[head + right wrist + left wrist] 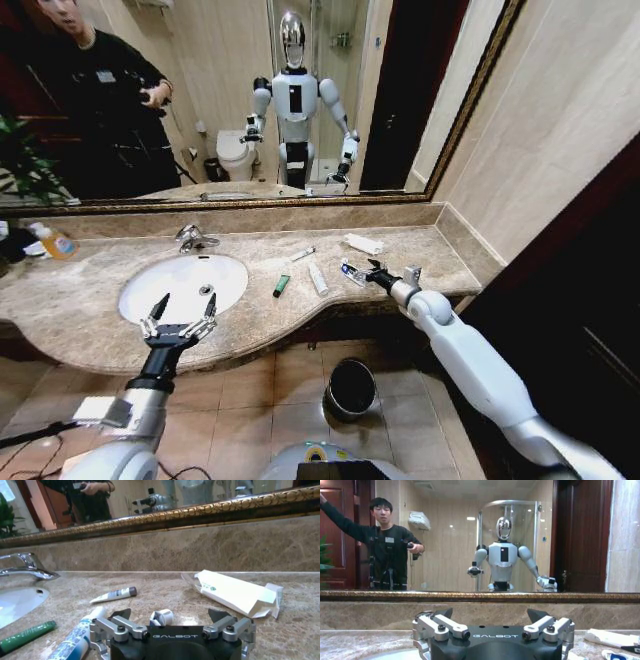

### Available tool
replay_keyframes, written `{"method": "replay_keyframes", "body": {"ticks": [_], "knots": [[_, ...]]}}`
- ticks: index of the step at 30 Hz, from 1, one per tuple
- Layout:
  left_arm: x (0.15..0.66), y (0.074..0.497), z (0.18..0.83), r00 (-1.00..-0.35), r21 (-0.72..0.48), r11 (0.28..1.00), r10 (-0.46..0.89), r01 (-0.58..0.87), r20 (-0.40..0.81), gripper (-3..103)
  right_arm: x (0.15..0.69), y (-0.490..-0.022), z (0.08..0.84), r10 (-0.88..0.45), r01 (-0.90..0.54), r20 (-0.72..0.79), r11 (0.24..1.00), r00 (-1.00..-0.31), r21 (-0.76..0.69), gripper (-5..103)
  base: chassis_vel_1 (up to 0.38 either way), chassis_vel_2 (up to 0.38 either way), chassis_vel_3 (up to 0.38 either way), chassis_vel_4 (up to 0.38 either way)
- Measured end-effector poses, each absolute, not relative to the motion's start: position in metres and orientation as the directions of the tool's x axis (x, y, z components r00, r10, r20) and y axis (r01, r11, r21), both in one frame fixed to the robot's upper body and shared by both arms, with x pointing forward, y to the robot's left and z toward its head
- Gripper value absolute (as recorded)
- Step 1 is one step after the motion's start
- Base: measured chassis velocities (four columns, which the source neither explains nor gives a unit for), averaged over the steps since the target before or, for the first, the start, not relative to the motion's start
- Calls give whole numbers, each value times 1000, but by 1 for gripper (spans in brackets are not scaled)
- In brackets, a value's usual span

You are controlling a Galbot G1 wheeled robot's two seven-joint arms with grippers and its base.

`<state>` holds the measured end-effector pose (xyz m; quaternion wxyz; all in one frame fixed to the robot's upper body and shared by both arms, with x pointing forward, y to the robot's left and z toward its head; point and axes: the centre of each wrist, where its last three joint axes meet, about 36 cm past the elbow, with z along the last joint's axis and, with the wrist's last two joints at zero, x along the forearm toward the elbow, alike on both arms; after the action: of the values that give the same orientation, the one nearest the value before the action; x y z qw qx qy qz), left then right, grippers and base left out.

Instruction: Pick up the trash from the sink and place it in the trash bin.

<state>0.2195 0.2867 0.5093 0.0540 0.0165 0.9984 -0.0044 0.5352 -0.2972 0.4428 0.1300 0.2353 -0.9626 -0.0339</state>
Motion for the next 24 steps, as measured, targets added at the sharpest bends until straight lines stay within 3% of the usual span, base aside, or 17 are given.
{"method": "replay_keyframes", "body": {"ticks": [11, 24], "knots": [[219, 287, 509, -994, -7, 999, 32, 33, -108, 100, 549, -325, 445, -502, -496, 359, 861, -787, 116, 100, 0, 0, 0, 0], [219, 287, 509, -994, -7, 999, 32, 33, -108, 100, 554, -341, 446, -490, -485, 388, 867, -781, 117, 100, 0, 0, 0, 0]]}}
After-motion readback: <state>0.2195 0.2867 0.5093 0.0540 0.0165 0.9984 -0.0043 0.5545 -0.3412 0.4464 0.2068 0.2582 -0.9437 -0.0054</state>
